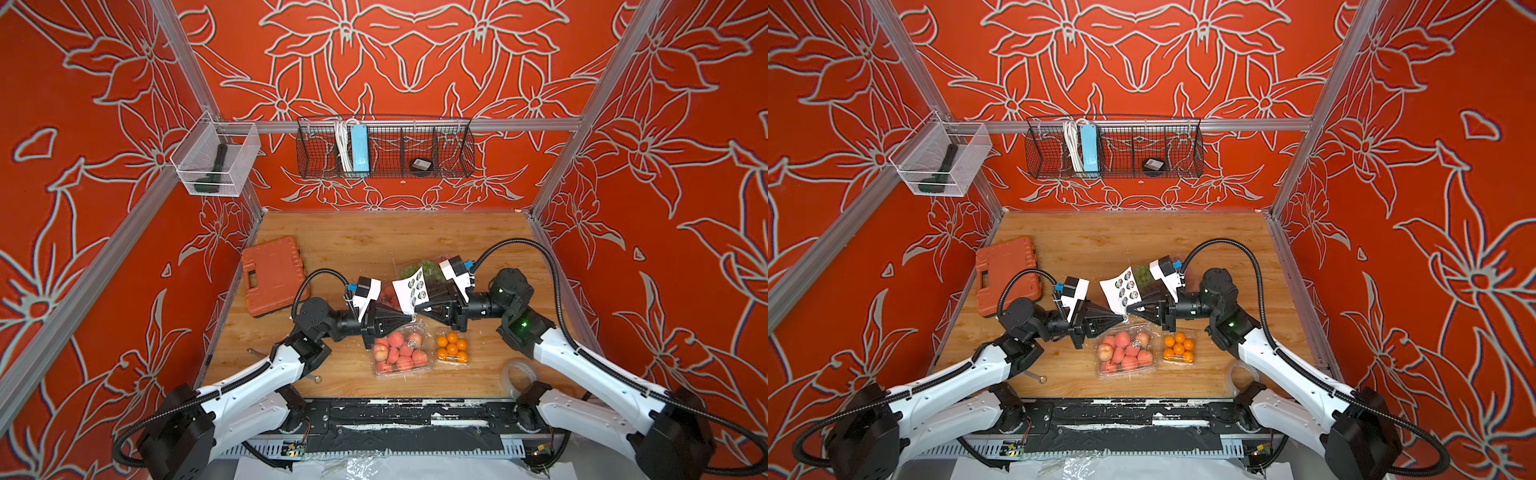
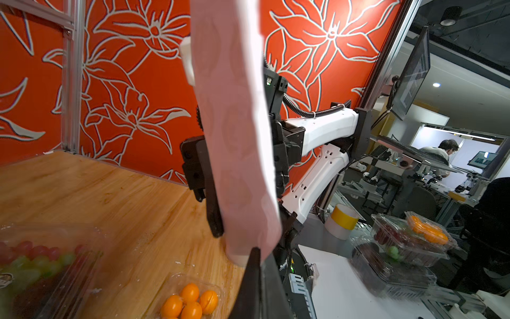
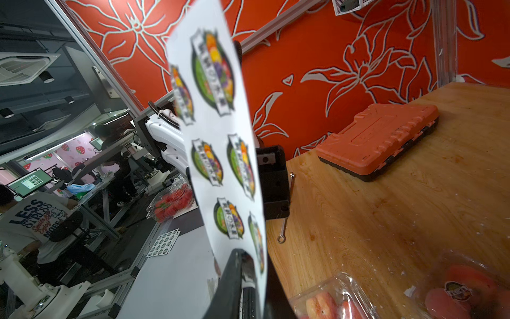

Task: Label fruit boxes
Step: Adjust the label sticker.

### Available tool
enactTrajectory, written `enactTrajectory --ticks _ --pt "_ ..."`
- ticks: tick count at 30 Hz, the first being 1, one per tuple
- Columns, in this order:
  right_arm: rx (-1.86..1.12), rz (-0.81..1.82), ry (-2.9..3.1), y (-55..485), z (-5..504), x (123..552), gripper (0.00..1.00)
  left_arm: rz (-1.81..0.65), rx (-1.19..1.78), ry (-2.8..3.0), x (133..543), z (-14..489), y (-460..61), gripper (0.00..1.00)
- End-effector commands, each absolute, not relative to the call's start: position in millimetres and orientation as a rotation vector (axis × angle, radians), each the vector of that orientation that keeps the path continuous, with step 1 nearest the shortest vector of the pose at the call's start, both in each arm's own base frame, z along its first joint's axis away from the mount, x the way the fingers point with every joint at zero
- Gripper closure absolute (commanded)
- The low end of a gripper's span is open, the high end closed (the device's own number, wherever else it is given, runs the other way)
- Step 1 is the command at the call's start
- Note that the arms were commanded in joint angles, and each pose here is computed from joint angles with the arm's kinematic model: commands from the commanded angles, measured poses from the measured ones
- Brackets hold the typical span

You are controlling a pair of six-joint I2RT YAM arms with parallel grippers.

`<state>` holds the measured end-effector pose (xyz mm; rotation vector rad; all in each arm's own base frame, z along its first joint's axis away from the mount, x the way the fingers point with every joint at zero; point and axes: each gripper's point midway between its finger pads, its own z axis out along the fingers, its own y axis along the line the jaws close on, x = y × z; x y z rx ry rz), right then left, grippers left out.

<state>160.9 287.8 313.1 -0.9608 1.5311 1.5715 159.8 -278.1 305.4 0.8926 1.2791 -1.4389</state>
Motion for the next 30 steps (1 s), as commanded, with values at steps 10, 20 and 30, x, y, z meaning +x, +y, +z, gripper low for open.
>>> enactTrajectory --ticks 10,20,30 --pt "-1.010 1.584 1.484 292.5 316.0 153.9 0.82 -1.429 0.887 1.237 158.0 318.0 -276.6 1.00" --pt "-1.030 1.581 1.486 293.7 312.6 149.3 0.77 -1.424 0.885 1.244 159.6 316.5 -277.2 1.00" --pt "-1.025 1.569 1.480 292.4 311.4 147.3 0.74 -1.439 0.883 1.237 158.0 320.0 -281.6 1.00"
